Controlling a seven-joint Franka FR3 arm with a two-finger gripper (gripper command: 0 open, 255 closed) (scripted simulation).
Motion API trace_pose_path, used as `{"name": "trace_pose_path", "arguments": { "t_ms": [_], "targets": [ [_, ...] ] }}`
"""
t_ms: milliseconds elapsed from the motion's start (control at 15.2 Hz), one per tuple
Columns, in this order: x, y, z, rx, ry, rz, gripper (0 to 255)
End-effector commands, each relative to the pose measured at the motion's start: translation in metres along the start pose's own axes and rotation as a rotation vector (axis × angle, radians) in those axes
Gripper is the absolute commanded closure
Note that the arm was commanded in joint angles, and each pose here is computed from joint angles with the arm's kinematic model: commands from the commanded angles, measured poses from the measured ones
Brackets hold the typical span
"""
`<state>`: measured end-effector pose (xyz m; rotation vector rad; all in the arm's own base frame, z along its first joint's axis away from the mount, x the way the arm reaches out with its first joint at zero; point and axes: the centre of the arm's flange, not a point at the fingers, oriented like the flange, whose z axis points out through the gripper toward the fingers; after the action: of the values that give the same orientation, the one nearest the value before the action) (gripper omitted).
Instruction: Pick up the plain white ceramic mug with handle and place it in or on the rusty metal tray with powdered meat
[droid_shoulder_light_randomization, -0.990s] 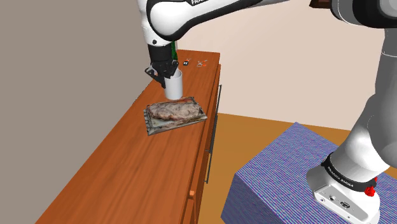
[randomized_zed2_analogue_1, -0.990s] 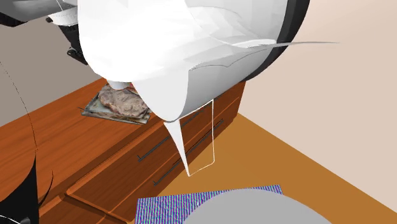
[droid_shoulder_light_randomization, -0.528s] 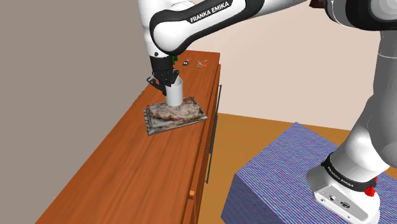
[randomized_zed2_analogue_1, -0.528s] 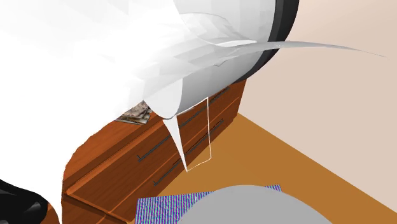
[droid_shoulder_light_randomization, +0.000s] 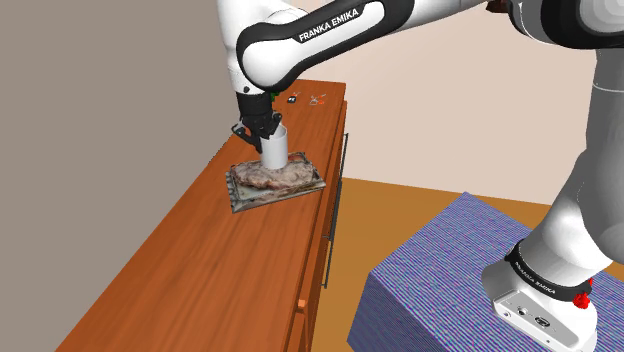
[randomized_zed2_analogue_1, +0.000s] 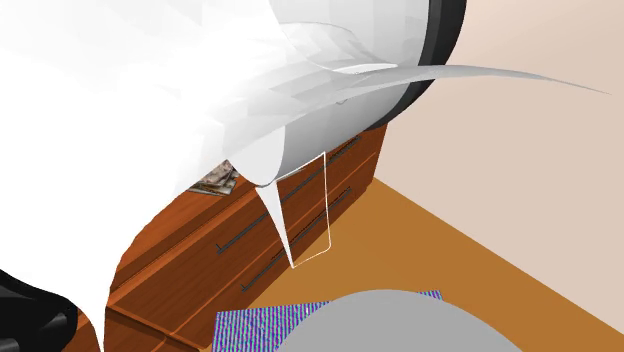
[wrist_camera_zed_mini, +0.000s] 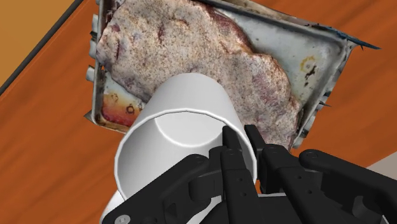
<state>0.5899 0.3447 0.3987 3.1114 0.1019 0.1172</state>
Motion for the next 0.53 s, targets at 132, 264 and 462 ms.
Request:
{"name": "trace_pose_path", "arguments": {
  "t_ms": [132,264,462],
  "targets": [
    [0.000,0.000,0.000,0.000,0.000,0.000,0],
    [0.000,0.000,0.000,0.000,0.000,0.000,0],
    [0.000,0.000,-0.026,0.000,0.000,0.000,0]
  ]
}}
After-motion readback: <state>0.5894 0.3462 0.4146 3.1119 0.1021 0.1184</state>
